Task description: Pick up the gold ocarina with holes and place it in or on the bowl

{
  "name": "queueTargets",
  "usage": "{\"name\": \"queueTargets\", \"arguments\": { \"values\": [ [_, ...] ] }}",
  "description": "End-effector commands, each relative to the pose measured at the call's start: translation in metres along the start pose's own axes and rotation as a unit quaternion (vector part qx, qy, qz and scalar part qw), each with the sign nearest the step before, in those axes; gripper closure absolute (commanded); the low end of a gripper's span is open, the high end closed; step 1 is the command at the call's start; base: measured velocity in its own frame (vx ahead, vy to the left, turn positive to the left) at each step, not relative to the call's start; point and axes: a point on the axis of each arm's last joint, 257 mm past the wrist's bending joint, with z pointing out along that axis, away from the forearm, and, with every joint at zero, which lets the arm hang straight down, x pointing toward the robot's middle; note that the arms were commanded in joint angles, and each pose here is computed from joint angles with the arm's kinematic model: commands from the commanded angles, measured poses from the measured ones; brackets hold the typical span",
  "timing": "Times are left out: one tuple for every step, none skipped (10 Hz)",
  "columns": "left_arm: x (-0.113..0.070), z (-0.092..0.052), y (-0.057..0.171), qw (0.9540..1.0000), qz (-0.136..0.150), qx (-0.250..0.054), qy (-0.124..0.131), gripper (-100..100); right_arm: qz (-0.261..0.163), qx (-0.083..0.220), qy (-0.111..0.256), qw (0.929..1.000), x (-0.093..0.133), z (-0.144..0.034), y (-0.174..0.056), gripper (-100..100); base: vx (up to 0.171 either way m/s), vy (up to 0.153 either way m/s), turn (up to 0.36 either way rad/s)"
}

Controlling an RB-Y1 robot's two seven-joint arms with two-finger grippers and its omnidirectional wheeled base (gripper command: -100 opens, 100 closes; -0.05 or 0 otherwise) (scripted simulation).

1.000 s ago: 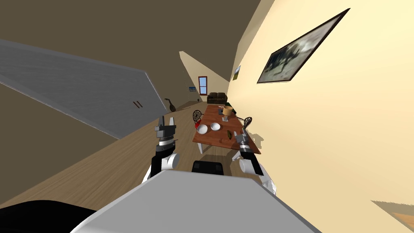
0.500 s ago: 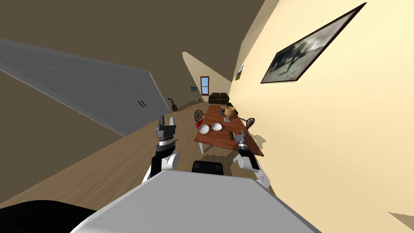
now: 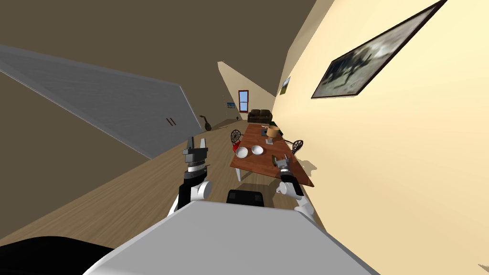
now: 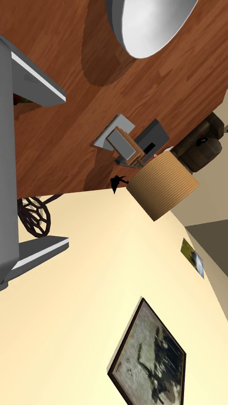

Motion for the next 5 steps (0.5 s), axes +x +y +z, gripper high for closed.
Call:
{"name": "queueTargets", "arguments": {
  "values": [
    [0.000,0.000,0.000,1.0000,0.000,0.000,0.000,0,0.030,0.014,-0.023,0.9992,-0.015,0.006,-0.012,-100,0.007,-0.015,0.051],
    [0.000,0.000,0.000,1.0000,0.000,0.000,0.000,0,0.045,0.012,-0.027,0.9986,-0.017,0.006,-0.011,-100,0.006,-0.017,0.027],
    [0.000,0.000,0.000,1.0000,0.000,0.000,0.000,0,0.064,0.023,-0.044,0.9967,-0.028,0.012,-0.021,-100,0.006,-0.024,0.054],
    [0.000,0.000,0.000,1.0000,0.000,0.000,0.000,0,0.080,0.021,-0.048,0.9955,-0.030,0.012,-0.021,-100,0.008,-0.022,0.028],
    [0.000,0.000,0.000,1.0000,0.000,0.000,0.000,0,0.099,0.028,-0.060,0.9929,-0.036,0.019,-0.027,-100,0.008,-0.026,0.039]
  ]
}}
